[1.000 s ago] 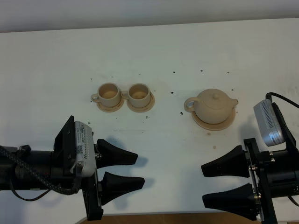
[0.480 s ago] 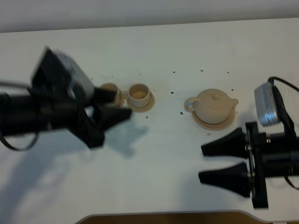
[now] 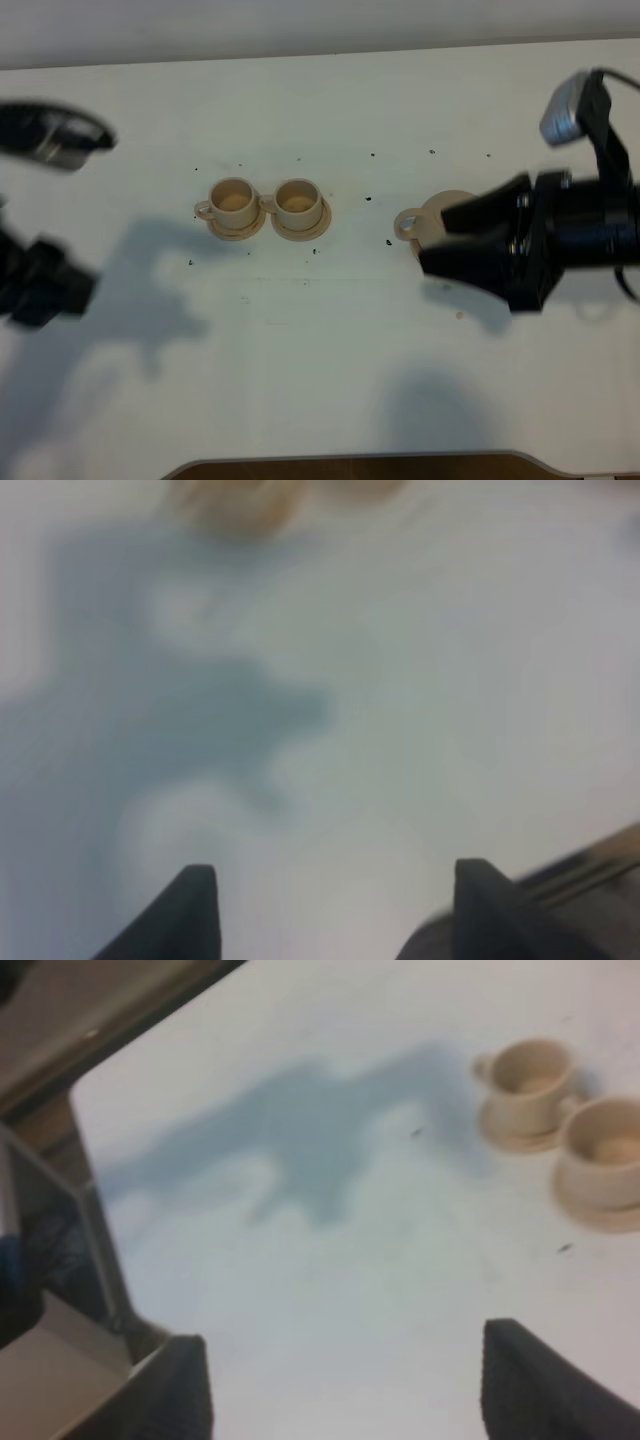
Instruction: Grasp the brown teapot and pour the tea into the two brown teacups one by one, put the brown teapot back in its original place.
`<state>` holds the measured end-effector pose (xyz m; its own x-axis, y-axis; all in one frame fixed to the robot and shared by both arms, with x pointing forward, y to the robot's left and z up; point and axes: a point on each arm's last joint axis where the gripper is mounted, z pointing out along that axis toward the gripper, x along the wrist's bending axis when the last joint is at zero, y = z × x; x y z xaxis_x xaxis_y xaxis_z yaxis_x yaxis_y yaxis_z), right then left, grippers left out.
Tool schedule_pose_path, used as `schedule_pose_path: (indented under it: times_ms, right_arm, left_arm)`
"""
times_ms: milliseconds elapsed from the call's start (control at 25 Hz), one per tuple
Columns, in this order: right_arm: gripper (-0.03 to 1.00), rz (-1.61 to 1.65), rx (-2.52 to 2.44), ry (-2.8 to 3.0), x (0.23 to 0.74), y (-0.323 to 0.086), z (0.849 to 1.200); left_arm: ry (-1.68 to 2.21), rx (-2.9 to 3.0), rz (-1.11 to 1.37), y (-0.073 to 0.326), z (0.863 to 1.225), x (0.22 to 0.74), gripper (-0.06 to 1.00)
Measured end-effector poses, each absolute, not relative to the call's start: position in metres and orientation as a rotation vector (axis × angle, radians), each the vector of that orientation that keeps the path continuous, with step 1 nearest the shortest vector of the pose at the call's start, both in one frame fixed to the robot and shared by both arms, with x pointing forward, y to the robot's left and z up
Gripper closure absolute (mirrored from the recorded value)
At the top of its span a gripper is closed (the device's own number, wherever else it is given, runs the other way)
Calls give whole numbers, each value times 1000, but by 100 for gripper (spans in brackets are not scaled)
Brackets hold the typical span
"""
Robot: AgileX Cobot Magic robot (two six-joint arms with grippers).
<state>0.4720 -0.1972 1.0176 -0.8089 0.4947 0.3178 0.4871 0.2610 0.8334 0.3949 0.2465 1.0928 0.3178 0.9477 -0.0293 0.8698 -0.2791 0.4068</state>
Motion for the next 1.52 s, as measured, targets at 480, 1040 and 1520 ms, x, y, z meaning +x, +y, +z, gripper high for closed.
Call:
schedule_pose_path:
  times_ms: [480,1040,1520]
  right_arm:
    - [38,1658,868,2440,491,-194,1061]
    - [38,1674,856,2454,490,-193,1061]
    - [38,1709,876,2433,490,-193,1063]
  left_arm:
    - [1619,2172,461,286,1045,297,43]
    - [1435,1954,619,296,1045,260,43]
    - [1599,1679,836,303,1046,238,43]
